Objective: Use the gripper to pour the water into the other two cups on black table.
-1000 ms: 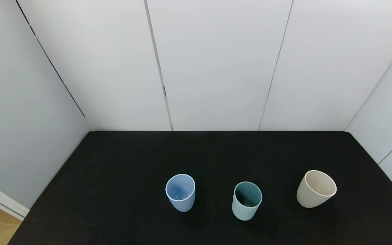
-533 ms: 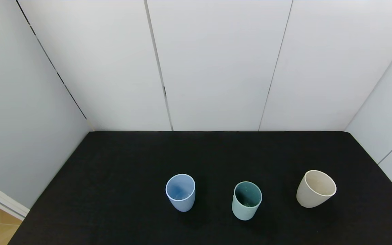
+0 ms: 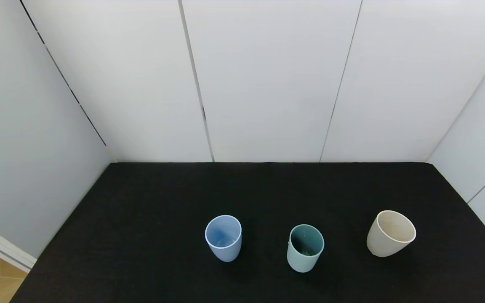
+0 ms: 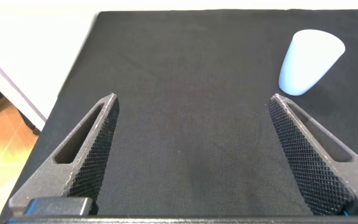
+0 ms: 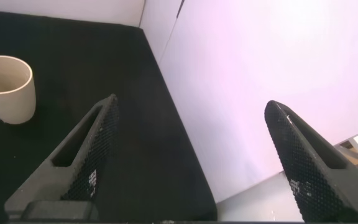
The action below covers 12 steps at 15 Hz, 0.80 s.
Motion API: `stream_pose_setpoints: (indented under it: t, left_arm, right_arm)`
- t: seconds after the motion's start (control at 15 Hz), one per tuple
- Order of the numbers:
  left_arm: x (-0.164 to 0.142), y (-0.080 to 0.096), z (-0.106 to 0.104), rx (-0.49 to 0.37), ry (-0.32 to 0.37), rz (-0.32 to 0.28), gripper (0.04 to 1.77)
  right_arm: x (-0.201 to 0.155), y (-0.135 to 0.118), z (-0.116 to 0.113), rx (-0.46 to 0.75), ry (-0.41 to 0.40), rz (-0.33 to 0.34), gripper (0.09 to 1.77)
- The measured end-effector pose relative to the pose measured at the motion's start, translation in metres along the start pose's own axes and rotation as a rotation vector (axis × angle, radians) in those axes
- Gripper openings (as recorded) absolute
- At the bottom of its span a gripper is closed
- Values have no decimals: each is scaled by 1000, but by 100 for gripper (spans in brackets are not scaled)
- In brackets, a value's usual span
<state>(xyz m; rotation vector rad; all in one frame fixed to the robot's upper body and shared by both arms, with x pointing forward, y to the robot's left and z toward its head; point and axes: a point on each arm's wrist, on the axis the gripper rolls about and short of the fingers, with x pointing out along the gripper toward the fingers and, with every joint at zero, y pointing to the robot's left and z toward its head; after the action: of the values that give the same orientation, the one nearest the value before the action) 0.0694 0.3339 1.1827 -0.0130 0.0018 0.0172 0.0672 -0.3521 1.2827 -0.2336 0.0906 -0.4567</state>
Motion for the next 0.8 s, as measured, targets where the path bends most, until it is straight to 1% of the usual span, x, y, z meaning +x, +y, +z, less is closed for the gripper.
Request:
stream_pose_setpoints:
  t: [0.2, 0.27, 0.33, 0.47, 0.6, 0.8]
  left_arm:
    - [0, 0, 0, 0, 0, 0, 172]
    - [0, 0, 0, 0, 0, 0, 172]
    - [0, 0, 0, -1, 0, 0, 172]
    - [0, 0, 0, 0, 0, 0, 172]
    - [0, 0, 0, 0, 0, 0, 172]
    - [0, 0, 0, 0, 0, 0, 172]
  right_arm:
    - [-2, 1, 2, -27, -9, 5, 170]
    - [-4, 2, 4, -37, -16, 15, 170]
    - [-6, 4, 5, -41, -27, 42, 170]
    - [-6, 6, 1, -26, -24, 56, 170]
    - [-9, 10, -8, -16, -52, 167, 170]
    - [-15, 15, -31, -10, -107, 313, 170]
